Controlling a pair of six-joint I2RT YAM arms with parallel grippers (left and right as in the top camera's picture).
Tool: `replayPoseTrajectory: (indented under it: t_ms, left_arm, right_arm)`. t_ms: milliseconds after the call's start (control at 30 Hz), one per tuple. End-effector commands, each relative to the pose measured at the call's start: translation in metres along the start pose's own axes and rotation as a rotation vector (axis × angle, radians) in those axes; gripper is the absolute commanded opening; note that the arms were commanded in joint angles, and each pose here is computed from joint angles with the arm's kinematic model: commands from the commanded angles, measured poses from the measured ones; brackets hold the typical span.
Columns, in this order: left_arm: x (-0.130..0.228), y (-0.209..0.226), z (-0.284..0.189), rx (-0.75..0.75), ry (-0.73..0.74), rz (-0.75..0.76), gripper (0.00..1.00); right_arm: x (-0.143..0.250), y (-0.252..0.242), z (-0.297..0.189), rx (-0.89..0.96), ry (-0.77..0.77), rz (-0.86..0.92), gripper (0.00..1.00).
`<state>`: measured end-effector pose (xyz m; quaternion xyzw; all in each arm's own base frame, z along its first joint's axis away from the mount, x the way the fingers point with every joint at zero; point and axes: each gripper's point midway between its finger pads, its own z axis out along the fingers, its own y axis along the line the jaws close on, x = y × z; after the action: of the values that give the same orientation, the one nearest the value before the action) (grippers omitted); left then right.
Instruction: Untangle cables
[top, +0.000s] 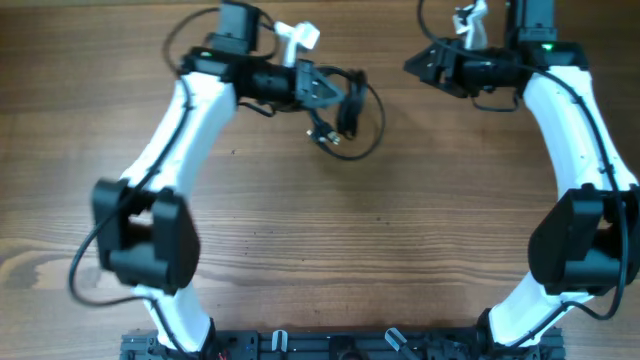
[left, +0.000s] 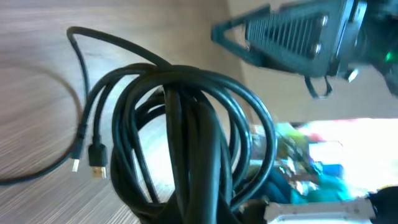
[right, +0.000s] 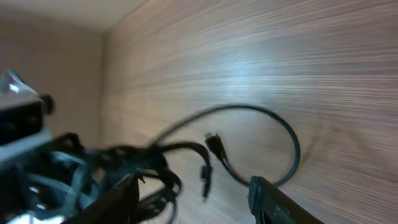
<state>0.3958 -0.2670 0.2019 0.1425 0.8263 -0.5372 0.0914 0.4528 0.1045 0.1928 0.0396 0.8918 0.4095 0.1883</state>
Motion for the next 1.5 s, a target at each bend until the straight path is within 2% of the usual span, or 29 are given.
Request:
replayPoseTrajectory:
  t_ms: [0,233,300,433,500,533,633,700,800,900,1033,1067,1167,1267,1467]
  left_arm:
    - [0.011,-0.014,0.028,0.167,0.091,-0.020,0.04]
    - [0.025,0.030,0.062,0.084,0.146,-0.108,0.04]
    - [0.028,0.040,0.067,0.061,0.155,-0.127,0.08]
    - [0.031,0.066,0.074,-0.018,0.154,-0.199,0.31]
    - [0.031,0.075,0.074,-0.059,0.146,-0.210,0.54]
    - [0.030,0.080,0.073,-0.086,0.140,-0.211,0.60]
    - [0.031,0.099,0.069,-0.192,0.124,-0.222,0.89]
    - [0.033,0.120,0.061,-0.310,0.113,-0.246,0.97]
    - [0.040,0.155,0.037,-0.508,0.100,-0.294,1.00]
    - [0.040,0.179,0.006,-0.634,0.076,-0.345,1.00]
    - [0.029,0.185,-0.034,-0.714,0.024,-0.380,1.00]
    - [0.019,0.182,-0.056,-0.760,-0.023,-0.372,1.00]
    - [0.003,0.167,-0.076,-0.785,-0.092,-0.333,1.00]
    - [-0.005,0.149,-0.074,-0.755,-0.118,-0.297,1.00]
    - [0.002,0.129,-0.028,-0.748,-0.089,-0.300,0.98]
  right_arm:
    - [-0.004,-0.015,-0.011,0.035,-0.021,0.026,0.58]
    - [-0.003,-0.030,-0.014,0.113,-0.027,0.047,0.59]
    - [-0.003,-0.032,-0.014,0.130,-0.027,0.049,0.59]
    - [-0.002,-0.039,-0.015,0.170,-0.029,0.056,0.59]
    - [-0.001,-0.042,-0.015,0.182,-0.027,0.056,0.59]
    - [-0.001,-0.042,-0.015,0.186,-0.028,0.057,0.59]
    - [-0.001,-0.043,-0.016,0.193,-0.028,0.046,0.59]
    - [-0.001,-0.043,-0.016,0.193,-0.026,0.043,0.59]
    - [-0.001,-0.043,-0.016,0.193,-0.025,0.043,0.60]
    - [-0.001,-0.044,-0.016,0.195,-0.025,0.037,0.60]
    - [-0.001,-0.044,-0.016,0.197,-0.026,0.037,0.61]
    - [-0.002,-0.044,-0.016,0.197,-0.028,0.034,0.61]
    - [-0.002,-0.045,-0.016,0.204,-0.030,0.034,0.62]
    - [-0.002,-0.048,-0.016,0.219,-0.032,0.034,0.63]
    - [-0.002,-0.049,-0.016,0.227,-0.033,0.034,0.63]
